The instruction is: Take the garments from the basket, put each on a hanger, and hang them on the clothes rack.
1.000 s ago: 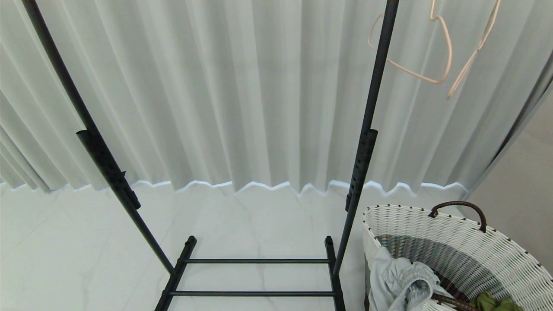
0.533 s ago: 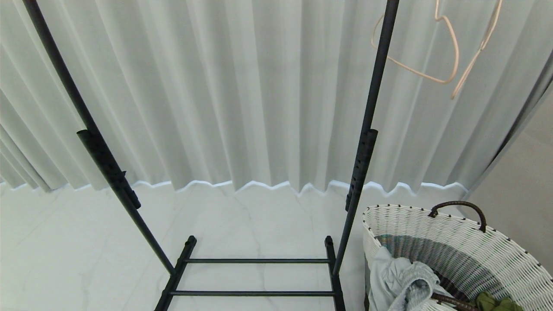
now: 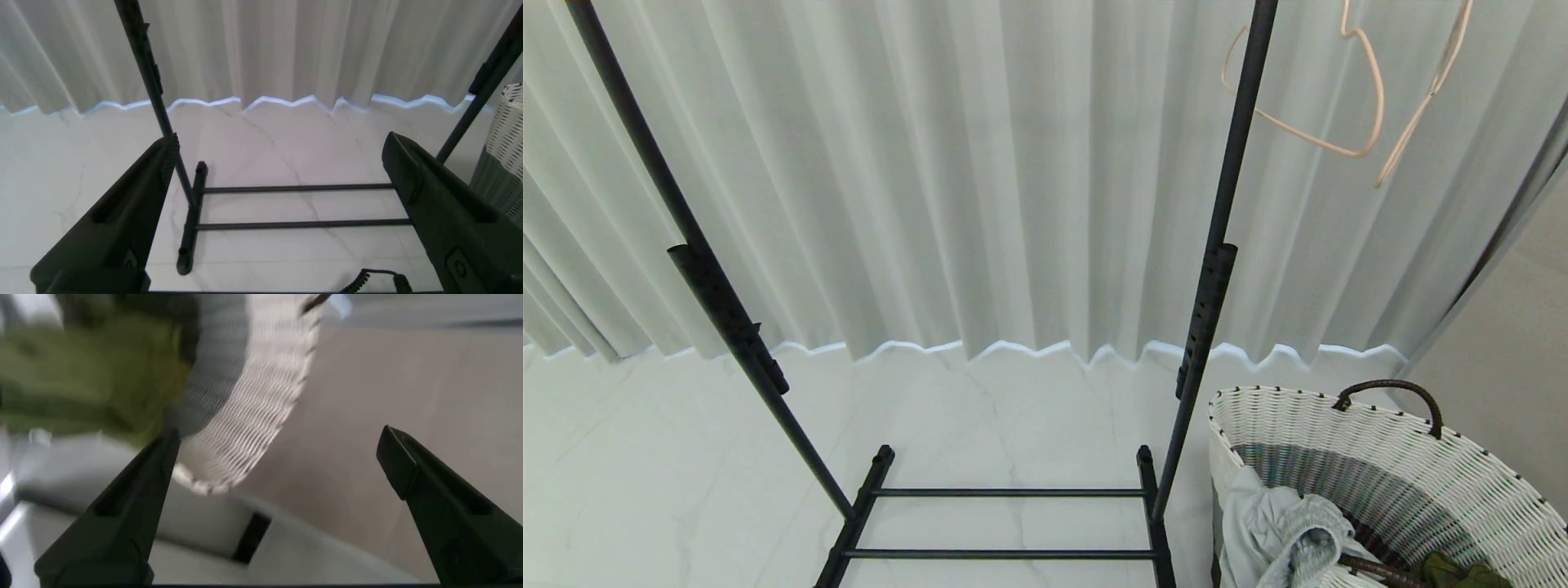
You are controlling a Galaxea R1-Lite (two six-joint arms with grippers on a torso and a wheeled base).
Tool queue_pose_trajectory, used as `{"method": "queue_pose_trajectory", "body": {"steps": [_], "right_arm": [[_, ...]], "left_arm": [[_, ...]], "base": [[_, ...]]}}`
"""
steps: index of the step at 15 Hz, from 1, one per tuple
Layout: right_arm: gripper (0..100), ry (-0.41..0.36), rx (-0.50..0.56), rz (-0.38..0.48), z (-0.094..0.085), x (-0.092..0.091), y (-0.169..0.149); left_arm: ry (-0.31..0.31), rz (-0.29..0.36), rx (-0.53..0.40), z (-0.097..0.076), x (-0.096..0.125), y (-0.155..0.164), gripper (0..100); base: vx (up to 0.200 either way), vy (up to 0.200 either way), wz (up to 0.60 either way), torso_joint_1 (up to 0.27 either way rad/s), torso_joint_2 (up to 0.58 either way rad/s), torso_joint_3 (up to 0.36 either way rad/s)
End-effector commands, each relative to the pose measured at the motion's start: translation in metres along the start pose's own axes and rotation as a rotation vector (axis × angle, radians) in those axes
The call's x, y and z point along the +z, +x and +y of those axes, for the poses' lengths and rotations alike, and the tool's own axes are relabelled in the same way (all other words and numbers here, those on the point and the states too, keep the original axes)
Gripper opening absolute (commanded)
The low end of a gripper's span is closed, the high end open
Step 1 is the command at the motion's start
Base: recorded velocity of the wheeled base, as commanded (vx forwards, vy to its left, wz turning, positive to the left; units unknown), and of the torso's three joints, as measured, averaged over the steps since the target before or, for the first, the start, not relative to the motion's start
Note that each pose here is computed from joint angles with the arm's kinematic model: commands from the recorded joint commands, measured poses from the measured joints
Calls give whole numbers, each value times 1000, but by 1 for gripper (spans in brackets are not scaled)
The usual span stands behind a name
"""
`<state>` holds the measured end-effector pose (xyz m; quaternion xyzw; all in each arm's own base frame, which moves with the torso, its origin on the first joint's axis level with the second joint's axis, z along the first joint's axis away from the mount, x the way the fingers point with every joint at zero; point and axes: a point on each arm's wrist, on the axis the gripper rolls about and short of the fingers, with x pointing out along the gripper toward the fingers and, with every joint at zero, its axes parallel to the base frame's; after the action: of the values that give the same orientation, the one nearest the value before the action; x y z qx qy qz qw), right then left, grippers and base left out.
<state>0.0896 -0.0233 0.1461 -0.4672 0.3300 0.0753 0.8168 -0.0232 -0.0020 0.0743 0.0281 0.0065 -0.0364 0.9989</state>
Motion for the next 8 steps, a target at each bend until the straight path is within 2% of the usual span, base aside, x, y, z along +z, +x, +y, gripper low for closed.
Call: {"method": "queue_pose_trajectory", "body": {"steps": [1, 5, 8], "right_arm": [[100, 15, 128, 67, 11, -8, 20], [100, 18, 217, 105, 30, -17, 25], [100, 23, 278, 135, 37, -21, 32]], "left_arm": [[0, 2, 0, 0, 0, 0, 100], [0, 2, 0, 0, 0, 0, 100], [0, 2, 0, 0, 0, 0, 100]], "base": [[0, 0, 0, 0, 0, 0], [0, 0, 0, 0, 0, 0], [0, 0, 0, 0, 0, 0]]}}
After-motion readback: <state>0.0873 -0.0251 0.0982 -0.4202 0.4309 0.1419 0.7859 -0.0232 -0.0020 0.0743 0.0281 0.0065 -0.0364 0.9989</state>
